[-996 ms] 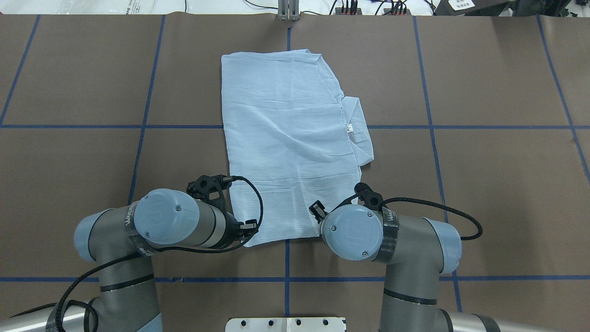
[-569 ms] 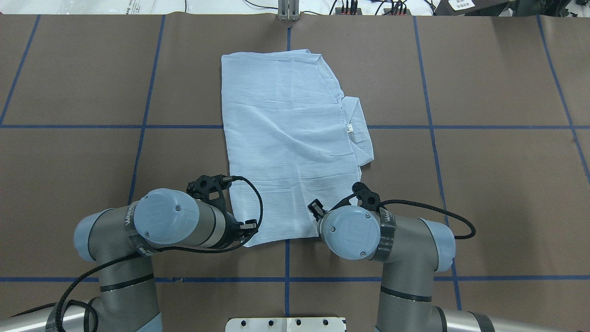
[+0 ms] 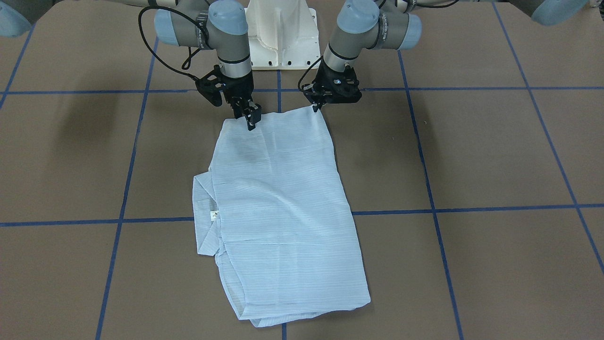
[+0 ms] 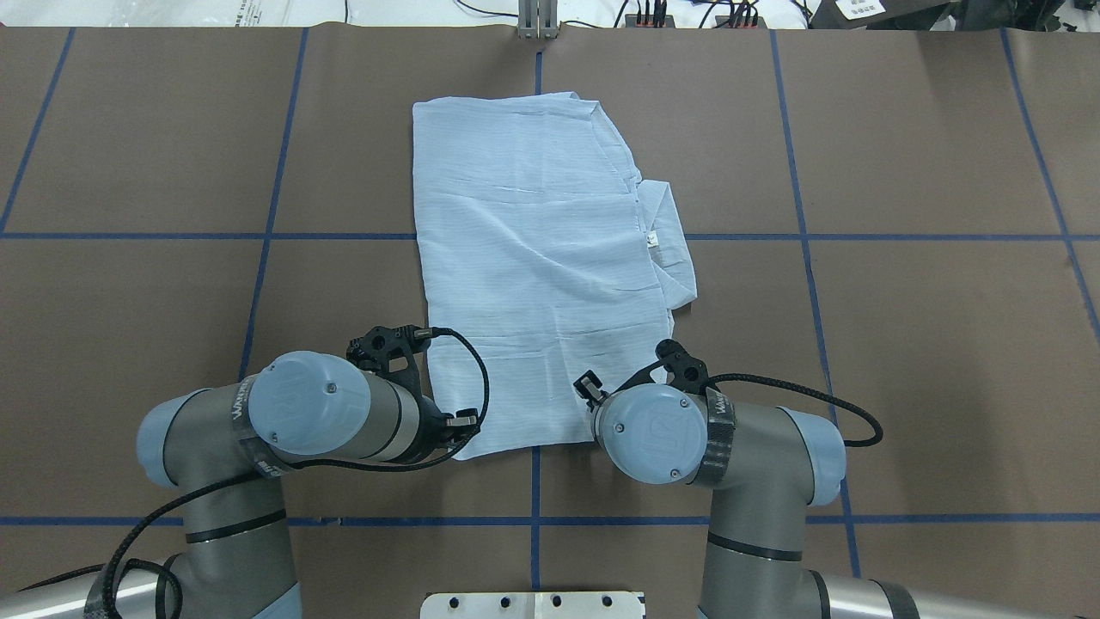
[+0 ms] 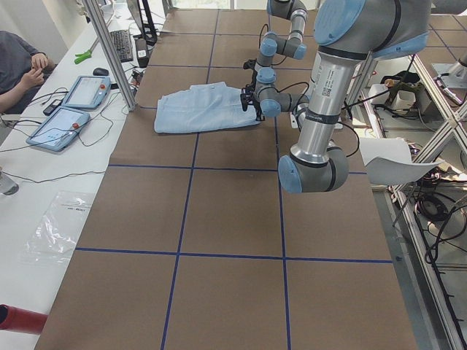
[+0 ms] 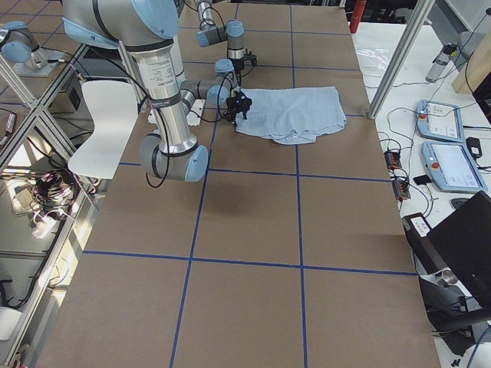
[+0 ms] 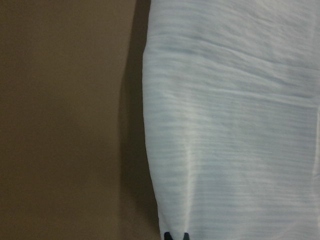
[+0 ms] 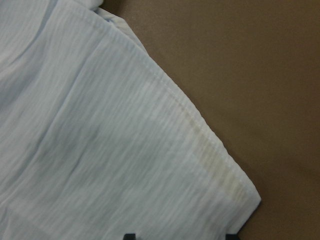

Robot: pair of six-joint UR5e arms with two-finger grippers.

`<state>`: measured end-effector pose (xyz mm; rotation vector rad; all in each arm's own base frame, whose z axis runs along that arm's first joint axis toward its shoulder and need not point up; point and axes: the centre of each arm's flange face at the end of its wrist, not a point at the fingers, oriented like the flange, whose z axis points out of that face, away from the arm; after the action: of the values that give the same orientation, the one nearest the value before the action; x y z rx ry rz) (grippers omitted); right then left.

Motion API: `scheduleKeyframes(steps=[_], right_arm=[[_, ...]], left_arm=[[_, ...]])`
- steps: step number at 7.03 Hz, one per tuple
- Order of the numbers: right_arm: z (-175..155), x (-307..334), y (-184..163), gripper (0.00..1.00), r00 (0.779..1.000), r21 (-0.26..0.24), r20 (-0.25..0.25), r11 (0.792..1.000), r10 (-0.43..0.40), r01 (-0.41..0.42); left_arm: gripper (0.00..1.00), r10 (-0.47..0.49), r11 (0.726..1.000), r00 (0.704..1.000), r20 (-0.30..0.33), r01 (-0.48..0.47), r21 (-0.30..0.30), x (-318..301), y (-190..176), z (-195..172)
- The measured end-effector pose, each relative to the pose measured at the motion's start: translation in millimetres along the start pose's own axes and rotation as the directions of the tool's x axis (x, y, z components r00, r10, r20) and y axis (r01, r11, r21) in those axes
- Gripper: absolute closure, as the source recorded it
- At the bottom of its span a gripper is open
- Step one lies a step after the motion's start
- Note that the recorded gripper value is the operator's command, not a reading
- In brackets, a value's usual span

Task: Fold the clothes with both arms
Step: 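Grasp the shirt's edge nearest the robot with both grippers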

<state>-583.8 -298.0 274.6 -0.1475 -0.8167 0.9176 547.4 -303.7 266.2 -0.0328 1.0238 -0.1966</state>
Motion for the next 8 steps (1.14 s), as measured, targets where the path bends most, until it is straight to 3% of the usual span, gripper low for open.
scheduleKeyframes(steps=[1, 3, 8], right_arm=[[-0.7, -1.3, 0.9, 0.72, 1.000, -0.001, 0.002, 1.000, 0.002, -0.002], [-2.2, -4.5, 2.5, 0.99, 1.000, 0.002, 0.011, 1.000, 0.004, -0.004], [-5.9, -10.0, 2.6, 1.00, 0.999, 0.010, 0.030, 1.000, 0.012, -0.013]], left_arm=[[1.00, 0.000, 1.000, 1.000, 0.000, 0.000, 0.000, -0.2, 0.0, 0.1], [1.00, 0.001, 1.000, 1.000, 0.001, -0.001, -0.001, -0.8, 0.1, 0.4], [1.00, 0.007, 1.000, 1.000, 0.001, -0.007, -0.002, -0.6, 0.5, 0.4]])
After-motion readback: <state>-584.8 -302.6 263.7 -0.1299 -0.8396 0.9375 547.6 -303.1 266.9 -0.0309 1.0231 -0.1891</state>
